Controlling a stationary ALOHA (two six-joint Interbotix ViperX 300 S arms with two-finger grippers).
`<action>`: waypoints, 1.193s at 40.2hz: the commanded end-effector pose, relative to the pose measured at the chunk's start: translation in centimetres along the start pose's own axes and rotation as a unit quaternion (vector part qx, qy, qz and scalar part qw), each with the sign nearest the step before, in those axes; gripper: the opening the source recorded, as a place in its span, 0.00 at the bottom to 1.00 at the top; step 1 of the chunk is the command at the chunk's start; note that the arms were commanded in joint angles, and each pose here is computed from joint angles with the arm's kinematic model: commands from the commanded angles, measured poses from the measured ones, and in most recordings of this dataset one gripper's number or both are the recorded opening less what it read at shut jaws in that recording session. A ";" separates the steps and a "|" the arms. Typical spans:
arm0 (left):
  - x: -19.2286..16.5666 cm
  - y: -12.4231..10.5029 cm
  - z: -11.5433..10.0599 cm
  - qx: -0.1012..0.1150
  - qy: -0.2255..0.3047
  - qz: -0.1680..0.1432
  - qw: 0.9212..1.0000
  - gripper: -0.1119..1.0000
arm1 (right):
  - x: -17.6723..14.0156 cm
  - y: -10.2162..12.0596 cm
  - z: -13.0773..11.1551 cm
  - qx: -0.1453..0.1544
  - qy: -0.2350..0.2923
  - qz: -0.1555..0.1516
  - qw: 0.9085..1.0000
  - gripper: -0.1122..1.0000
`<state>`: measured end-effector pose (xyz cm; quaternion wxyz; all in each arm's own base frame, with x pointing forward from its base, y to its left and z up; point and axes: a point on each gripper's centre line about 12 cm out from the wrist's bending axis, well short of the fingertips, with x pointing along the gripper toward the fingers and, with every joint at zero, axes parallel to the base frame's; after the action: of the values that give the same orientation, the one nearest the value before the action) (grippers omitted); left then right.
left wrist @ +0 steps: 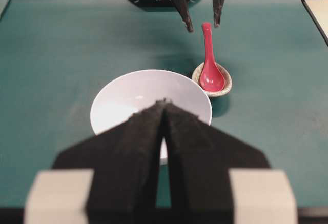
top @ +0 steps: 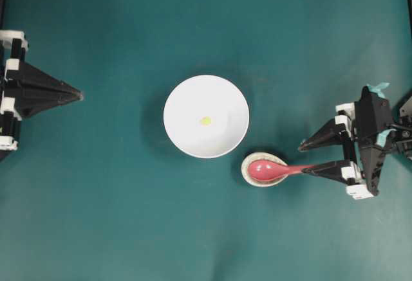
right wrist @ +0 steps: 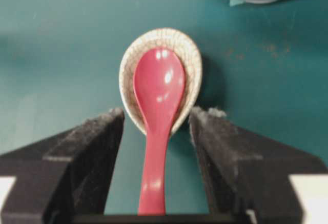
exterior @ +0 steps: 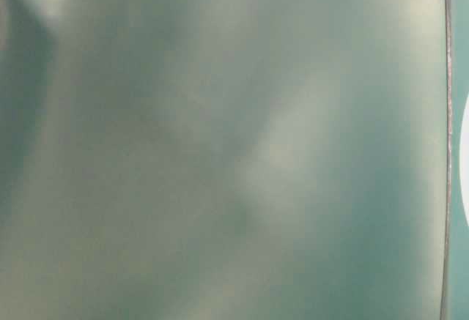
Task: Scoop the yellow hexagonal prism block from the bowl with a spoon using the right arm.
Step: 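Lower the right gripper and close it on the pink spoon handle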
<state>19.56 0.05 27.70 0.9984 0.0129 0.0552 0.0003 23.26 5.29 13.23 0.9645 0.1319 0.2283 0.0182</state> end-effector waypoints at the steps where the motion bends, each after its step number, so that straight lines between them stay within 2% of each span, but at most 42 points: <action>1: 0.2 0.1 0.8 0.001 -0.008 0.002 1.000 0.09 | 0.4 0.4 -0.1 -0.003 -0.010 0.004 1.000 0.63; 12: 0.2 0.1 0.7 0.001 -0.007 0.002 1.000 0.09 | 1.4 1.3 -1.6 -0.023 -0.026 0.010 0.999 0.60; 18: 0.2 0.1 0.7 0.000 -0.007 0.002 1.000 0.09 | 1.8 1.2 -2.3 -0.027 -0.024 0.002 0.999 0.57; 48: 0.3 0.1 0.7 0.001 -0.005 0.002 1.000 0.09 | 2.6 0.5 -3.9 -0.040 -0.002 -0.017 0.999 0.57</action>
<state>19.60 0.08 27.62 0.9983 0.0128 0.0575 0.0010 23.55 6.80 8.41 0.9667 0.0875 0.2404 0.0091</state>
